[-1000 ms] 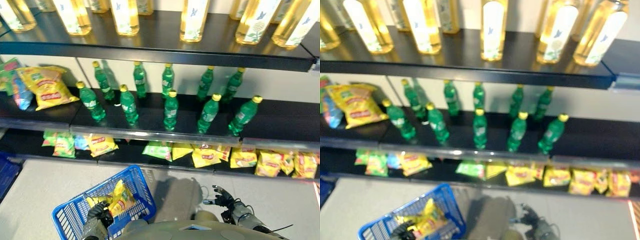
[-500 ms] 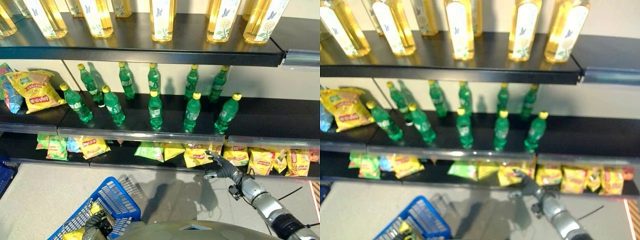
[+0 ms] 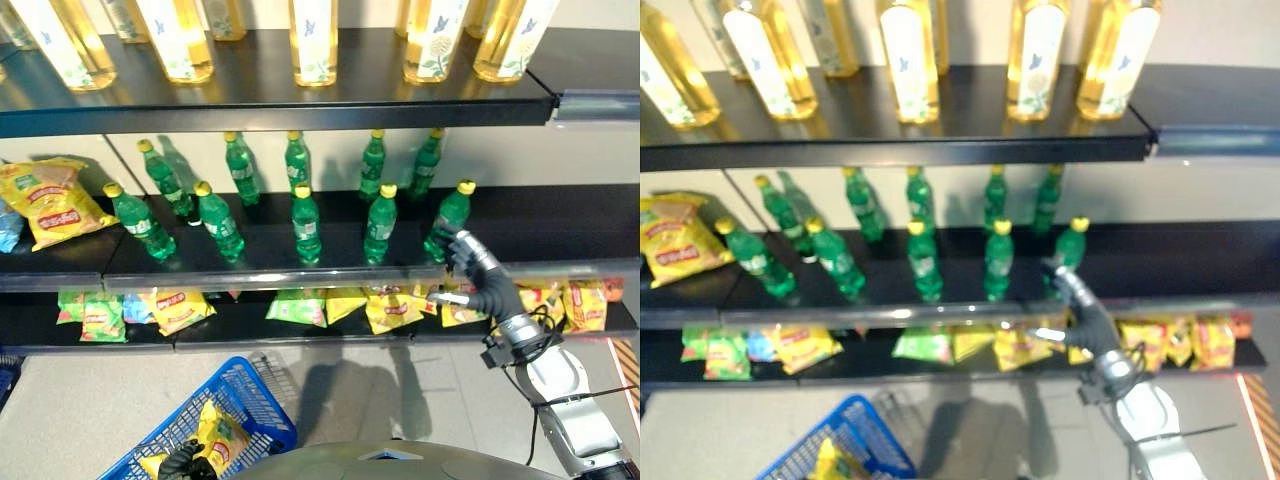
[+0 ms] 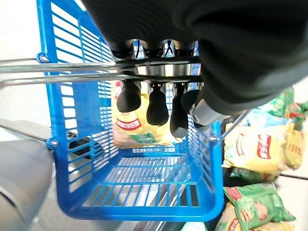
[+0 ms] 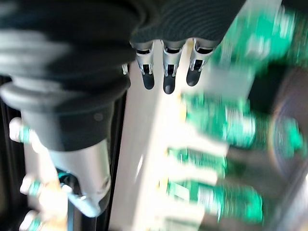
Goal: Pick up the snacks into the basket
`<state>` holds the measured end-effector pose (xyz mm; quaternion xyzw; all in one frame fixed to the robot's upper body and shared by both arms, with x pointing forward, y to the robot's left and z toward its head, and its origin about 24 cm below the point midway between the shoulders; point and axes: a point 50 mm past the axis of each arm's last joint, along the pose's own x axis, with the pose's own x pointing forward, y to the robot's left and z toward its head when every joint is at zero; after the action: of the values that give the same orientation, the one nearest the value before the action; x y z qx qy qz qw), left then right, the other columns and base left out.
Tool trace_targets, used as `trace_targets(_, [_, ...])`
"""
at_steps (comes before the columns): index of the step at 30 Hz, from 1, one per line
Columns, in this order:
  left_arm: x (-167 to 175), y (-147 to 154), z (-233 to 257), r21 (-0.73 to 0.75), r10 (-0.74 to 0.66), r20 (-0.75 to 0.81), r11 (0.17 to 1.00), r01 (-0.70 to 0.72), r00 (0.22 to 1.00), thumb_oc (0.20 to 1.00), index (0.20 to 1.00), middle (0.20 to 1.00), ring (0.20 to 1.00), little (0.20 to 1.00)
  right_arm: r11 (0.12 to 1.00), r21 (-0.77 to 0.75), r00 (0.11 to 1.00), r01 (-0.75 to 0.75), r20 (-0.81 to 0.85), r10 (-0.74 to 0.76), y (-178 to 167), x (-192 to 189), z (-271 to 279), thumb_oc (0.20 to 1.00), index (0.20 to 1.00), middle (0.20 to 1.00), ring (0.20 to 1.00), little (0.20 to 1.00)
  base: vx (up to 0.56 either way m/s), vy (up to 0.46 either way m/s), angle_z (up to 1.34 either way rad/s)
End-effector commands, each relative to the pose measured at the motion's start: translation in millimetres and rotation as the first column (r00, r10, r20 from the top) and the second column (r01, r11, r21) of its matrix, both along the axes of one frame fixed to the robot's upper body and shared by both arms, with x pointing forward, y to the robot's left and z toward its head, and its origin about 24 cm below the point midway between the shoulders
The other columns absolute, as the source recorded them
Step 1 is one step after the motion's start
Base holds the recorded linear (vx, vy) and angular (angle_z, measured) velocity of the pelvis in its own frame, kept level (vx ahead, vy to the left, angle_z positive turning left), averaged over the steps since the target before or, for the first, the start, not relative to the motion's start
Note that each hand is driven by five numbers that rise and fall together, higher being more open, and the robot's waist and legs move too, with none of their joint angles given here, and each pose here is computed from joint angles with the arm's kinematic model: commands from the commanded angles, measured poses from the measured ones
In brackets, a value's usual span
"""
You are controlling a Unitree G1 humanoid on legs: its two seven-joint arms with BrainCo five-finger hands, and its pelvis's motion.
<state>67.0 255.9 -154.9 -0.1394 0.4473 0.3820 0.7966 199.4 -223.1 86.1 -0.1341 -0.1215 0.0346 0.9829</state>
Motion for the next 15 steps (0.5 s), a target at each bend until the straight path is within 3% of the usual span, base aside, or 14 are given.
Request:
trace_targets(1, [38,23,18,0.132,0.000,0.099,0.991,-0.014,0.995,0.200,0.200,0.200,0.200,0.200,0.985,0.013,0.930,0.174,0.325,-0.169,-5,15,48,1.000,1.000,1.000,1.000,1.000,-0.22,0.019,-0.01])
trace_targets(5, [51,22,23,0.157,-0.002,0.137,0.987,-0.020,0.991,0.200,0.200,0.200,0.200,0.200,0.949,0.013,0.869,0.316,0.398,-0.295,-12,21,54,1.000,1.000,1.000,1.000,1.000,-0.15,0.015,0.01])
trace_targets(7, [58,20,25,0.175,-0.003,0.139,0.984,-0.021,0.990,0.200,0.200,0.200,0.200,0.200,0.906,0.107,0.815,0.409,0.403,-0.416,-17,28,52,1.000,1.000,1.000,1.000,1.000,-0.12,0.023,0.00])
trace_targets(15, [72,13,30,0.194,-0.039,0.164,0.981,0.007,0.986,0.200,0.200,0.200,0.200,0.200,0.869,0.159,0.766,0.468,0.418,-0.489,-8,57,59,1.000,1.000,1.000,1.000,1.000,-0.05,0.010,0.00])
